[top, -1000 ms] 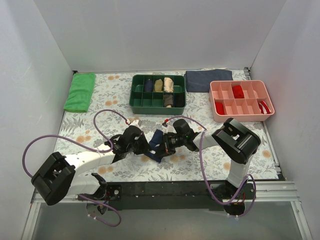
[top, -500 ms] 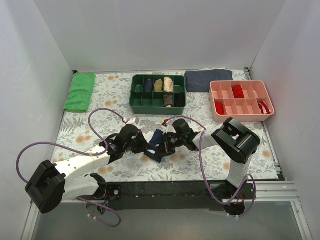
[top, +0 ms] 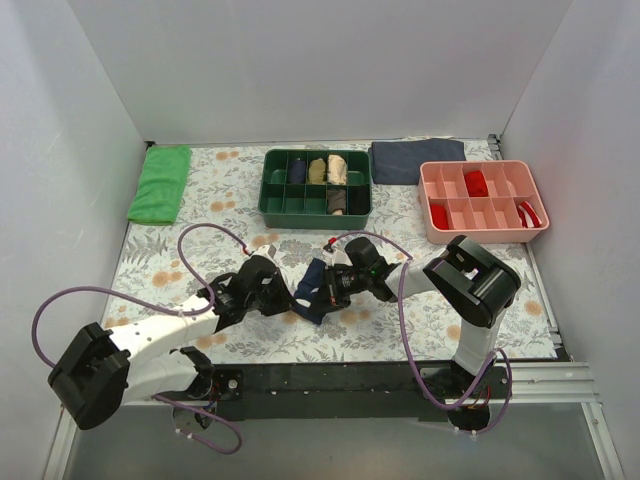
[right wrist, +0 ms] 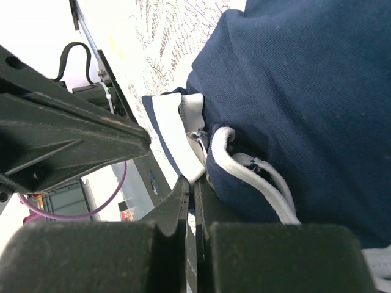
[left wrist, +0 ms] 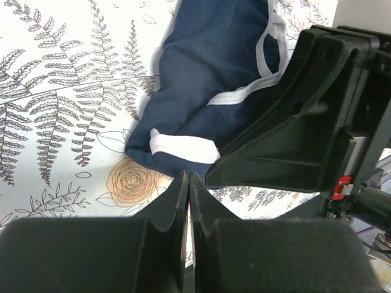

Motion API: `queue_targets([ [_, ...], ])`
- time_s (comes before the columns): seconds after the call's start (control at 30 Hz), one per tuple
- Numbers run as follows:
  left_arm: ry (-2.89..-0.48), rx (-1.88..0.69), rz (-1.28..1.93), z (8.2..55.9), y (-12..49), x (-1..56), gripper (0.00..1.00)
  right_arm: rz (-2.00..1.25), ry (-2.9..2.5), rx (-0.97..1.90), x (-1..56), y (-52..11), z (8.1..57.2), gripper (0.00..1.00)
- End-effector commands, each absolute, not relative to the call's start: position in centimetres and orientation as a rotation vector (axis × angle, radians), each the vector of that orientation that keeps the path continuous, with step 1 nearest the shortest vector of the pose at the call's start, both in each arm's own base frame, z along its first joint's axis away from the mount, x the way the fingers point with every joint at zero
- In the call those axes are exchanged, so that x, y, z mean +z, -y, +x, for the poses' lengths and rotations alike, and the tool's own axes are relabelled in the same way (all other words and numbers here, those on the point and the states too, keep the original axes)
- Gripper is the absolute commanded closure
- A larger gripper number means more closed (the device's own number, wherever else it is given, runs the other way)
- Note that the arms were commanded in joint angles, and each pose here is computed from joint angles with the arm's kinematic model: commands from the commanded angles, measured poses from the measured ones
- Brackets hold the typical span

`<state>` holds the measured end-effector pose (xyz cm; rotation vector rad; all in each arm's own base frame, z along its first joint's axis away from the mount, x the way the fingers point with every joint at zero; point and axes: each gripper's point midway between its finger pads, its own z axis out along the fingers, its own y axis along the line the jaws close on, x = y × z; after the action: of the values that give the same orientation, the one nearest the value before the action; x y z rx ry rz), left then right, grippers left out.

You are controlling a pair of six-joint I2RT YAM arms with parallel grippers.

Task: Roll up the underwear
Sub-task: Roll the underwear to the center of the board.

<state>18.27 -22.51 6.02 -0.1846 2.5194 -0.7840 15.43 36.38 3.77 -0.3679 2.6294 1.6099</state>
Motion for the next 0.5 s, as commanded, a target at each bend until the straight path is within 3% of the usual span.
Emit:
queue_targets([
  [0.0,-2.520,-0.781,-0.182,18.5,22.8,5.7,1.00,-0.377,-2.616,1.593,4.1,-36.8,16.2,0.99],
  [0.47,-2.497,-0.742,-0.199,20.3,23.8,4.5,1.00,-0.372,-2.645,1.590,3.3,-36.3,15.6,0.99],
])
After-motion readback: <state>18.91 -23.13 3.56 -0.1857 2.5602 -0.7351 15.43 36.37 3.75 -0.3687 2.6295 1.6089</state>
